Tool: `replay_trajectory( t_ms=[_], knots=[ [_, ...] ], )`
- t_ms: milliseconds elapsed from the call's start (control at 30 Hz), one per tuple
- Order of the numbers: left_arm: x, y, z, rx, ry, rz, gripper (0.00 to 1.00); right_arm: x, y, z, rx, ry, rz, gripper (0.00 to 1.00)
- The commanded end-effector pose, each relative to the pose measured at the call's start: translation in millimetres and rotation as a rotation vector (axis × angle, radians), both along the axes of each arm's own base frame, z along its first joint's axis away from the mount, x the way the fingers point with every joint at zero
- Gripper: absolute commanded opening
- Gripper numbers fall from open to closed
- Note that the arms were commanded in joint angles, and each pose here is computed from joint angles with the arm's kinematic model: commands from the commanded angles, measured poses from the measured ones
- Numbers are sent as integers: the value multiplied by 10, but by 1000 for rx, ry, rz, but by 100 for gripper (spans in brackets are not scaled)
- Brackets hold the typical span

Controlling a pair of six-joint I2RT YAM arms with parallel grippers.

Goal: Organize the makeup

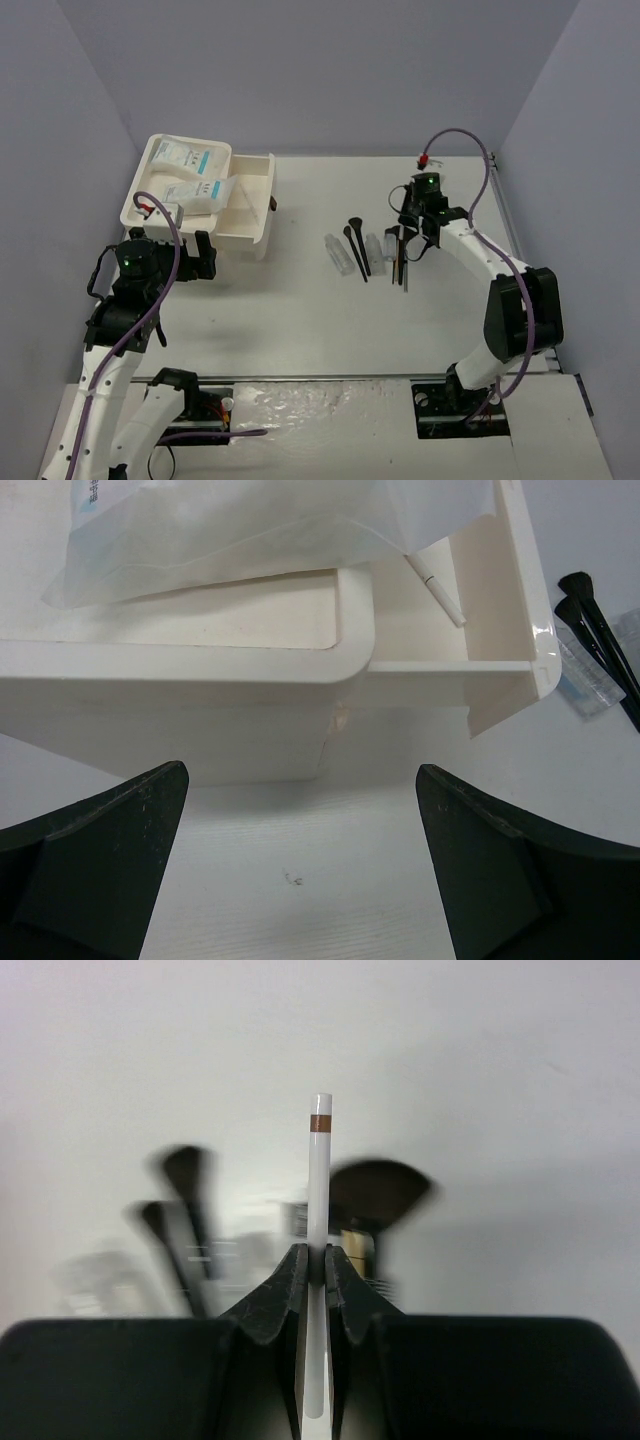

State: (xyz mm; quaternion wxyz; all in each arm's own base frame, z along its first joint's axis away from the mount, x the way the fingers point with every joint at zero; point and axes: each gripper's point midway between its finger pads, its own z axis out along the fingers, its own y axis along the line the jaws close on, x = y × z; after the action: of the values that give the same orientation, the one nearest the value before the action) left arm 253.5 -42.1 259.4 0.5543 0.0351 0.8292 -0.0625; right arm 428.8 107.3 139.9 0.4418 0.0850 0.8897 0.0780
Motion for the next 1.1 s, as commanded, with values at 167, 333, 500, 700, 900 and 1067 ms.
replay_trajectory(
  t_ms=[167, 333, 500, 700, 900, 1067],
  knots=[
    [48, -2, 305, -5, -117, -4, 97, -28, 2391, 1999, 503, -425, 371, 0],
    [38, 9, 315, -4, -121, 1, 97, -27, 3036, 2207, 608, -464, 421, 0],
    [30, 12, 314, -4, -121, 2, 97, -2, 3454, 2128, 652, -451, 447, 12],
    [28, 7, 315, -6, -121, 0, 97, 10, 3533, 2029, 520, -449, 478, 36],
    [21, 6, 320, -8, -122, 0, 97, 41, 2673, 1772, 178, -449, 319, 50],
    [32, 0, 316, -11, -118, -1, 97, -37, 1419, 1158, 10, -301, 148, 50]
  ],
)
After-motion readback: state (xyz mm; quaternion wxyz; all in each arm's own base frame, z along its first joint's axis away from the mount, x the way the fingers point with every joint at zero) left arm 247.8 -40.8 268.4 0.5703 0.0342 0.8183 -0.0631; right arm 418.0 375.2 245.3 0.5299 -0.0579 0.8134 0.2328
